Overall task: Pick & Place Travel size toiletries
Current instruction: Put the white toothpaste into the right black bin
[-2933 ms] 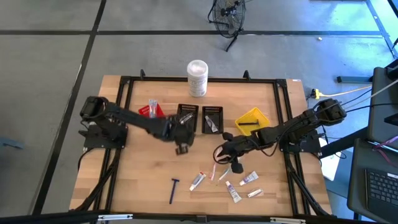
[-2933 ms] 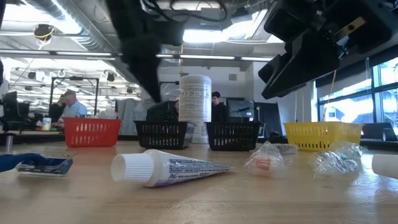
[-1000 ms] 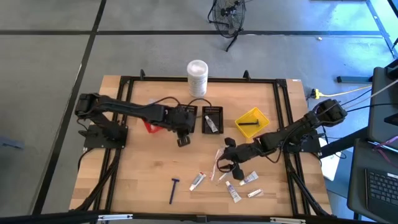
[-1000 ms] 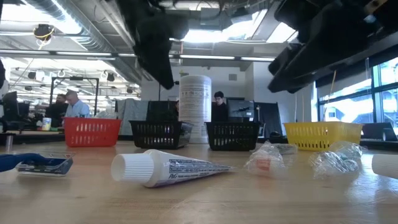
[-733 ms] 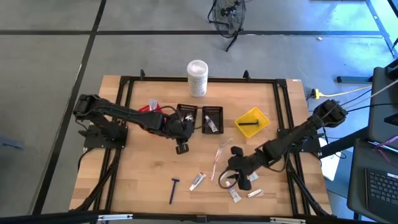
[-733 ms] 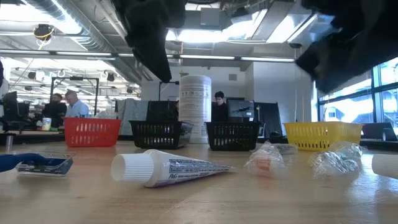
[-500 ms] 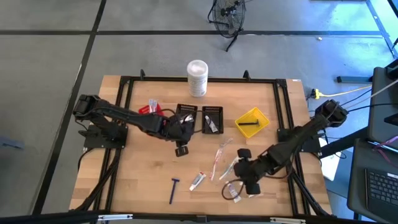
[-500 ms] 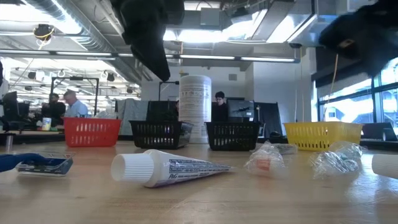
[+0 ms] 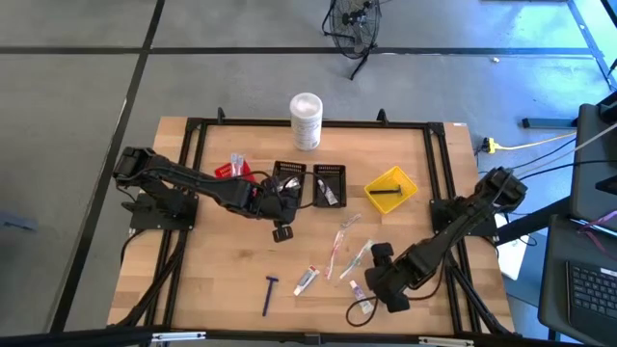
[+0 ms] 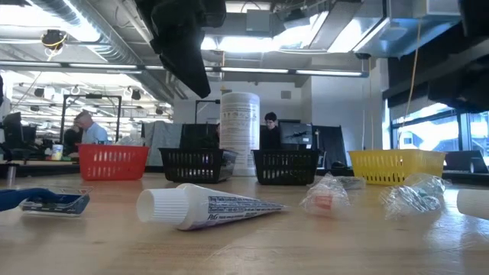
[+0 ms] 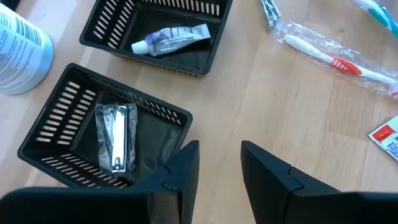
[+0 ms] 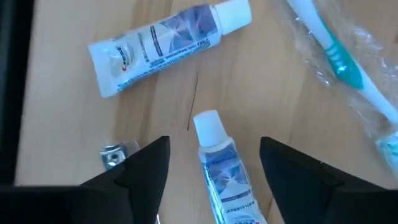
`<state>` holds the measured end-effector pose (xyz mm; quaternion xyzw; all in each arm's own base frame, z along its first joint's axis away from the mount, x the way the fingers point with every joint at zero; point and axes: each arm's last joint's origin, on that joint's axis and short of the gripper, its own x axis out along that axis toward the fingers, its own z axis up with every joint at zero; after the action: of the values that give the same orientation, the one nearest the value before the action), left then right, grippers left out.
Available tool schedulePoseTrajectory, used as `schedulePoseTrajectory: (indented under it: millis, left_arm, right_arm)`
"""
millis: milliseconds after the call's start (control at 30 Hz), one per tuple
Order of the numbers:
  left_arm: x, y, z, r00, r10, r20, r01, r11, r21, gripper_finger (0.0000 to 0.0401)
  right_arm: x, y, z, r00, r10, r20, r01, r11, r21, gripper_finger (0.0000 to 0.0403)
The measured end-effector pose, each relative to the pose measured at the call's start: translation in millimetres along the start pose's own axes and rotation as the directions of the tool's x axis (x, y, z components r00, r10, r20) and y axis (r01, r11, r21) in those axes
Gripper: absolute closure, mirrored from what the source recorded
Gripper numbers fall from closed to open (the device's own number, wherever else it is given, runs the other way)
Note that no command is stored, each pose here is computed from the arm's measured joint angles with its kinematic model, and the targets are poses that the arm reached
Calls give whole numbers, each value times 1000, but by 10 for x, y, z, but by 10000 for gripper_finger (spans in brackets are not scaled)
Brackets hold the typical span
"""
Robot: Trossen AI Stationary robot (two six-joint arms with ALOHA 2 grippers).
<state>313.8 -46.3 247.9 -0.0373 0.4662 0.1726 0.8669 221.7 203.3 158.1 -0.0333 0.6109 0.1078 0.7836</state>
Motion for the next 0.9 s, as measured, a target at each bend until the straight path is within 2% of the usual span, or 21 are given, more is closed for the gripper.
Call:
schedulePoseTrajectory:
  millis: [167, 333, 900]
  left_arm:
    - [0, 0, 0, 1000, 0, 0, 0, 1000, 0, 287]
    - [0, 0, 0, 1000, -1, 0, 1, 1000, 0, 287]
    - [1, -3, -2, 1000, -8, -5, 8, 1000, 16, 287]
  right_arm:
    - [80, -1, -12, 999, -17, -28, 17, 1000, -10, 126]
    - [176, -3, -24, 998, -37, -55, 34, 998, -54, 138]
    - [263, 2, -27, 996, -47, -76, 41, 996, -77, 309]
